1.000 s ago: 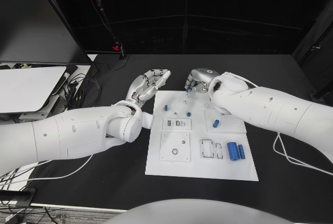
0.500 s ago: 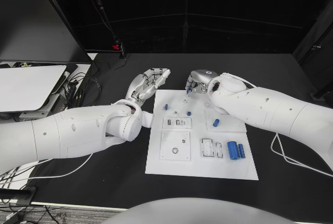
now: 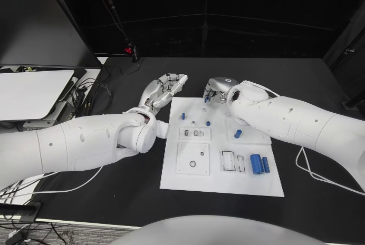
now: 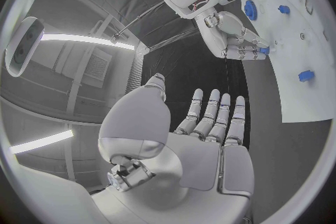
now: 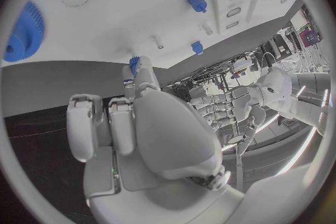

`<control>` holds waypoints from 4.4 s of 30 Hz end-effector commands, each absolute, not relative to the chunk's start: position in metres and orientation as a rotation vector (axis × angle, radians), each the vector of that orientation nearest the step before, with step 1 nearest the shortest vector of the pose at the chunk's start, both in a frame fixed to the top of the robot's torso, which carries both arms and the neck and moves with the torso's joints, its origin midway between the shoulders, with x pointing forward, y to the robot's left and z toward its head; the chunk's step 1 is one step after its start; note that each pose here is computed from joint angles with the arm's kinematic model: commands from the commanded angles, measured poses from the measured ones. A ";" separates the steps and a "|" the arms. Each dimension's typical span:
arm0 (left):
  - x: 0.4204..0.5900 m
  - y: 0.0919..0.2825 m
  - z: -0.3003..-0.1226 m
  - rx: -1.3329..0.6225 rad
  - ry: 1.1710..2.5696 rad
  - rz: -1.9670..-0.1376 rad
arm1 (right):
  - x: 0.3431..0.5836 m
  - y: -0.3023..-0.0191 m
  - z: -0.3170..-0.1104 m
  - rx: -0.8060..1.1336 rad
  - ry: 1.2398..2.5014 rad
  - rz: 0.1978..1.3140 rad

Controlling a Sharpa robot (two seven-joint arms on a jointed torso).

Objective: Assemble the parts on the task board

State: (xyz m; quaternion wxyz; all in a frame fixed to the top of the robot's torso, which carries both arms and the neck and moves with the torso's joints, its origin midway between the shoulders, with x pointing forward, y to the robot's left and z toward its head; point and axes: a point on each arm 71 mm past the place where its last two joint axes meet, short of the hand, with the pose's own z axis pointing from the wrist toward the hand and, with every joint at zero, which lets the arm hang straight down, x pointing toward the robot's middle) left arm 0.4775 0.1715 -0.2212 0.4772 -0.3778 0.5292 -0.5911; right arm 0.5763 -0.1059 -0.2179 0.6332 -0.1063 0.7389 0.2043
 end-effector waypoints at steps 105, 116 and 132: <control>0.474 0.174 -0.201 -0.688 1.008 -1.607 | 0.561 -0.263 -0.186 0.156 1.659 0.609; 0.474 0.175 -0.201 -0.689 1.009 -1.603 | 0.560 -0.265 -0.193 0.070 1.720 0.524; 0.475 0.176 -0.202 -0.691 1.011 -1.600 | 0.559 -0.257 -0.206 -0.005 1.799 0.445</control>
